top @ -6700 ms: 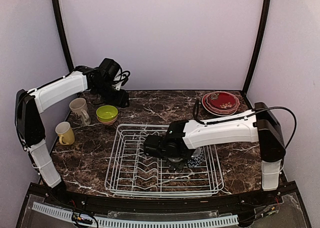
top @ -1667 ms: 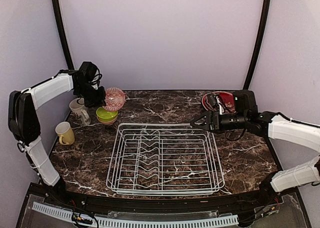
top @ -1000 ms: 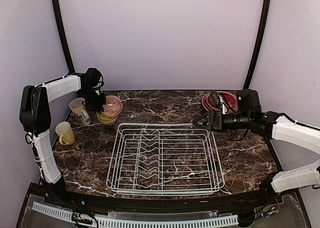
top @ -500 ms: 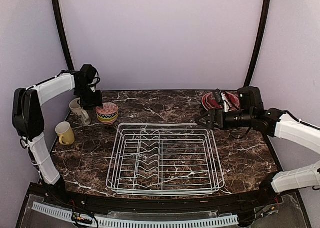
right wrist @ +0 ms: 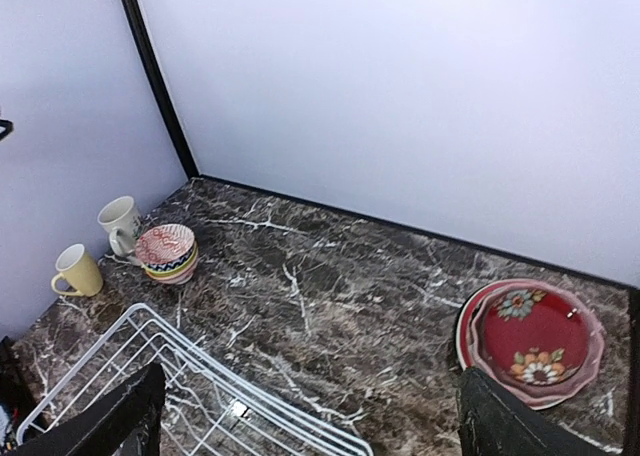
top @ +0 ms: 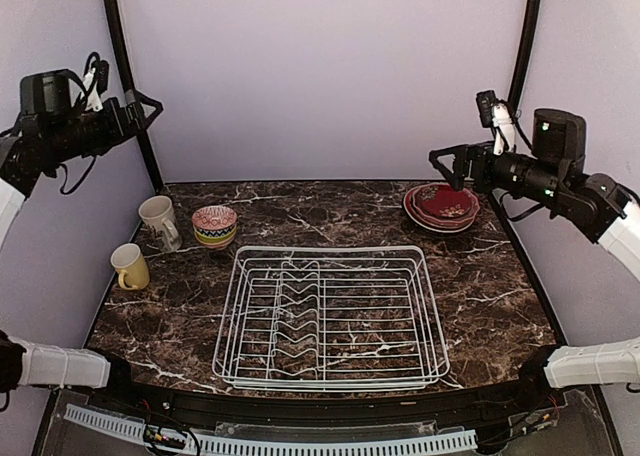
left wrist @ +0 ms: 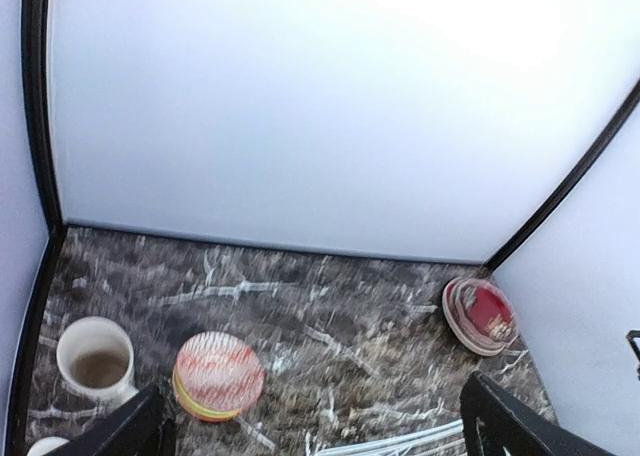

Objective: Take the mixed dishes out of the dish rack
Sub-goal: Reset both arms

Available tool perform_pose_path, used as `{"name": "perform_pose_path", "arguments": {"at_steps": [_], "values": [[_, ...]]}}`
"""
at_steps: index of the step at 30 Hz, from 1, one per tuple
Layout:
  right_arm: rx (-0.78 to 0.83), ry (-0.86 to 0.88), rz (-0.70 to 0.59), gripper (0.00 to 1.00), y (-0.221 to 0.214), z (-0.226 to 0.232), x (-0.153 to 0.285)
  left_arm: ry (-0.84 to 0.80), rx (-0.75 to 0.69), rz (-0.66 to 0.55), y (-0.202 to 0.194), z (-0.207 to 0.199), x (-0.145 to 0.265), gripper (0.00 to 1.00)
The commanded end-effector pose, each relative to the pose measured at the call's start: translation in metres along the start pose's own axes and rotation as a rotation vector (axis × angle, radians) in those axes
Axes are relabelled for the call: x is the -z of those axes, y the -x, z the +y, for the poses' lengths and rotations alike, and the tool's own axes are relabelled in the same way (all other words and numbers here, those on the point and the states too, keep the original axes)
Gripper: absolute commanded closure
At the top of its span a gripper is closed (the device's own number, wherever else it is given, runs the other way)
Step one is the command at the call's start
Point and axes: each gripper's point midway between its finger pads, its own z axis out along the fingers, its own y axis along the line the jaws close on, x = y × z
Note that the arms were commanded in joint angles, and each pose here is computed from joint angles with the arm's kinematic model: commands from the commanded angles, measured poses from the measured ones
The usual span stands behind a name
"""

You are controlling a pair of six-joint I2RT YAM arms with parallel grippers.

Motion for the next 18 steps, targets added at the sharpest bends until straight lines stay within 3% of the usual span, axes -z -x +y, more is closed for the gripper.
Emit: {"name": "perform_pose_path", "arguments": {"at_steps": [1,4,8,13,18], "values": [[0.140,-0.098,-0.103,0.01,0.044,-0.011,0.024,-0.154,-0.056,-0.225,0.030,-0.029,0.052,0.01],[0.180,-0.099,-0.186,0.01,0.072,-0.006,0.044,-0.251,-0.092,-0.434,0.049,-0.045,0.100,0.01],[0.220,-0.119,-0.297,0.01,0.099,-0.003,0.076,-0.273,-0.117,-0.584,0.058,-0.048,0.135,0.01],[0.272,-0.095,-0.414,0.01,0.113,0.006,0.110,-0.257,-0.119,-0.583,0.055,-0.044,0.137,0.01],[0.259,-0.093,-0.366,0.01,0.105,0.005,0.103,-0.273,-0.104,-0.543,0.048,-0.045,0.127,0.01]]}}
